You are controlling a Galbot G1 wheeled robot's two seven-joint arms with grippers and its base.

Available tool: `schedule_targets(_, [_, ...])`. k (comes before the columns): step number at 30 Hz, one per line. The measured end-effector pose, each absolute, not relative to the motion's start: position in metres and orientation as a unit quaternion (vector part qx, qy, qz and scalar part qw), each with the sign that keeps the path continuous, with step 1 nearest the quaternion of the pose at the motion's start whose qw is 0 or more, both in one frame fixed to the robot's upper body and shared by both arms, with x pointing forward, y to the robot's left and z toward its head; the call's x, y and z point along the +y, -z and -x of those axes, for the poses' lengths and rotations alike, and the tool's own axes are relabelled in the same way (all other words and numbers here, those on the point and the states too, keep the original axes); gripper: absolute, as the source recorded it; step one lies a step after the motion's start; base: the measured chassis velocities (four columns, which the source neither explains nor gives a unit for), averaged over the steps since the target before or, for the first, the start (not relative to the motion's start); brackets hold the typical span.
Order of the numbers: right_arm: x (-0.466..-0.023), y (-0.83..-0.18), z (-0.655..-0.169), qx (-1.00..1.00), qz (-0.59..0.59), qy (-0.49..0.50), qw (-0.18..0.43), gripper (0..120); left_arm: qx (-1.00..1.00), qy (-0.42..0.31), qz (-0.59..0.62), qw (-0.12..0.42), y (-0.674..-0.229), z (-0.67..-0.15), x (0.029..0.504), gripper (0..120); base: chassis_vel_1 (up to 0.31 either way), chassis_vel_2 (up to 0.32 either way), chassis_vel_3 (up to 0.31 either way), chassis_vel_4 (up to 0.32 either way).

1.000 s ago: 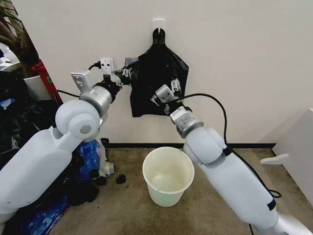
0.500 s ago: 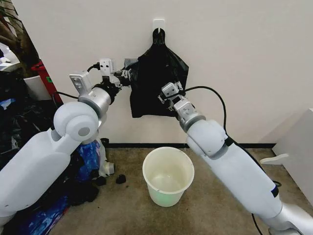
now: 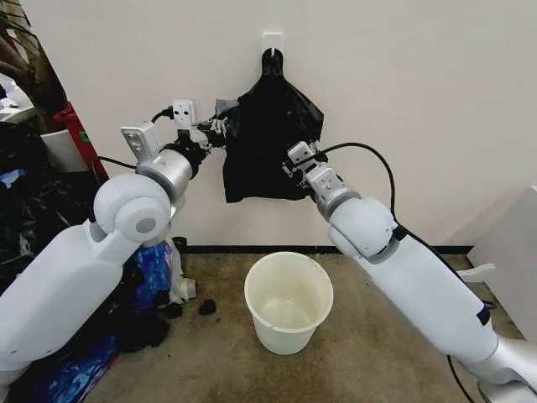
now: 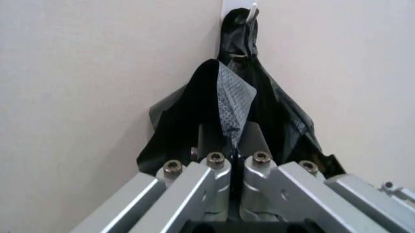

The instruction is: Place the garbage bag over the trash bin.

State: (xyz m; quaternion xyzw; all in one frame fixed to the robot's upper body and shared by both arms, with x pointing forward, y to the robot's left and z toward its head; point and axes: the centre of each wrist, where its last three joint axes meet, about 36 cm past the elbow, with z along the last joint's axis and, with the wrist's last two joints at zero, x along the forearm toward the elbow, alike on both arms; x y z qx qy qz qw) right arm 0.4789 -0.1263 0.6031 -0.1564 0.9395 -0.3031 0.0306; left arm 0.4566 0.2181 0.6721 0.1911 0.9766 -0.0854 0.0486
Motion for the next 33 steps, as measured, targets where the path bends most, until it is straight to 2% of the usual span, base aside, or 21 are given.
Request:
schedule_targets(8, [-0.130, -0.597, -0.489, 0.934, 0.140, 0.328, 0.026, 46, 0.976, 0.087, -0.194, 0.052, -0.675, -0.457, 0.217, 0, 0.000, 0.000, 0.000, 0.000])
schedule_targets(11, [-0.131, -0.594, -0.490, 0.933, 0.138, 0.333, 0.024, 41, 0.975, 0.087, -0.195, 0.053, -0.675, -0.457, 0.217, 0, 0.000, 0.000, 0.000, 0.000])
schedule_targets(15, [-0.133, -0.589, -0.488, 0.931, 0.137, 0.338, 0.019, 32, 0.975, 0.088, -0.196, 0.055, -0.676, -0.457, 0.216, 0, 0.000, 0.000, 0.000, 0.000])
schedule_targets(18, [-0.134, -0.585, -0.487, 0.931, 0.136, 0.339, 0.016, 16, 0.974, 0.090, -0.197, 0.057, -0.677, -0.457, 0.215, 0, 0.000, 0.000, 0.000, 0.000])
schedule_targets(19, [-0.134, -0.585, -0.487, 0.931, 0.136, 0.339, 0.016, 16, 0.974, 0.090, -0.197, 0.057, -0.677, -0.457, 0.215, 0, 0.000, 0.000, 0.000, 0.000])
schedule_targets(24, [-0.136, -0.583, -0.487, 0.932, 0.134, 0.336, 0.013, 0, 0.974, 0.091, -0.199, 0.059, -0.678, -0.458, 0.214, 0, 0.000, 0.000, 0.000, 0.000])
schedule_targets(33, [-0.139, -0.586, -0.489, 0.940, 0.123, 0.316, 0.037, 0, 0.974, 0.091, -0.200, 0.058, -0.677, -0.456, 0.214, 0, 0.000, 0.000, 0.000, 0.000])
